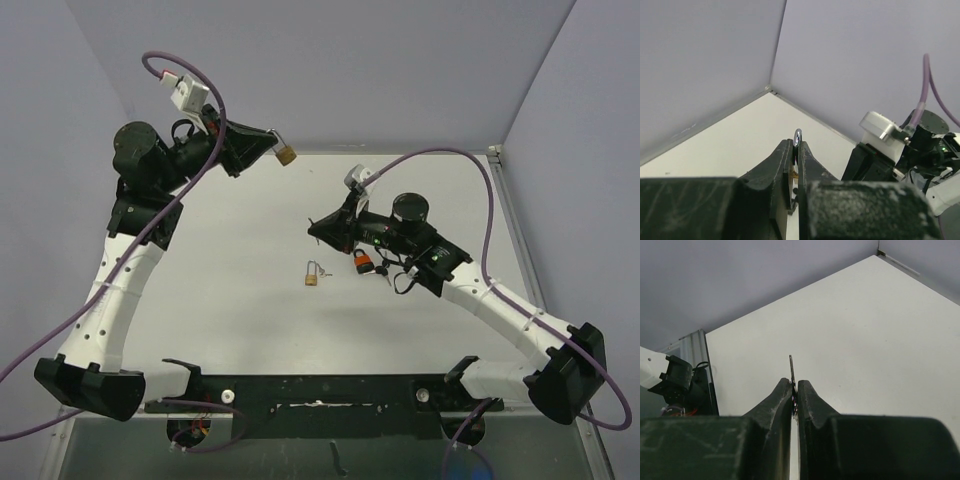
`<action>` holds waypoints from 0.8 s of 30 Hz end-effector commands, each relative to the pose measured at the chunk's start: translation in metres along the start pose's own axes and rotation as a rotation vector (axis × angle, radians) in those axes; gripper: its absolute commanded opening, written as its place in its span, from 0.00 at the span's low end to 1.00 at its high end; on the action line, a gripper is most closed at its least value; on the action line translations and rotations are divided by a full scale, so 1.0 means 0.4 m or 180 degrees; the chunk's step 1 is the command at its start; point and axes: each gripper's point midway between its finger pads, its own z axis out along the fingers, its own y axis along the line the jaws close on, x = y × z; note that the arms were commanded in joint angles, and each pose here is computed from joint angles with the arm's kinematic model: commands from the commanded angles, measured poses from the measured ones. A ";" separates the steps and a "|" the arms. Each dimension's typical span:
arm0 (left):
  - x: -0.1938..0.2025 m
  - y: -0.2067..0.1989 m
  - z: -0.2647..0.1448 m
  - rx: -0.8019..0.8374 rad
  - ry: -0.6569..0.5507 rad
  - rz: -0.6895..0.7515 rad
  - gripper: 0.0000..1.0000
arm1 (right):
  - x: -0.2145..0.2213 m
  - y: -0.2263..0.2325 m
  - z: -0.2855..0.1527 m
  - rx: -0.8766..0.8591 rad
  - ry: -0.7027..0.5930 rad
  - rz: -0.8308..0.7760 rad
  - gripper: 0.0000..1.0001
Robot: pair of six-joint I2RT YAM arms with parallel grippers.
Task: Lock with the key
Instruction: Place the key at the center of the board.
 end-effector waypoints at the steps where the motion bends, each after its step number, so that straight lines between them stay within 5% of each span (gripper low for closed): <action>1: 0.110 0.093 -0.032 -0.0306 0.0317 -0.0313 0.00 | -0.021 -0.034 0.020 0.0240 -0.0070 0.0026 0.00; 12: 0.599 0.317 -0.208 -0.1362 0.1413 -0.1194 0.00 | 0.198 -0.102 0.196 0.0526 0.0767 0.0104 0.00; 24: 0.858 0.405 -0.322 -0.1772 0.2212 -0.1887 0.00 | 0.438 -0.116 0.305 0.0397 0.1290 0.0617 0.00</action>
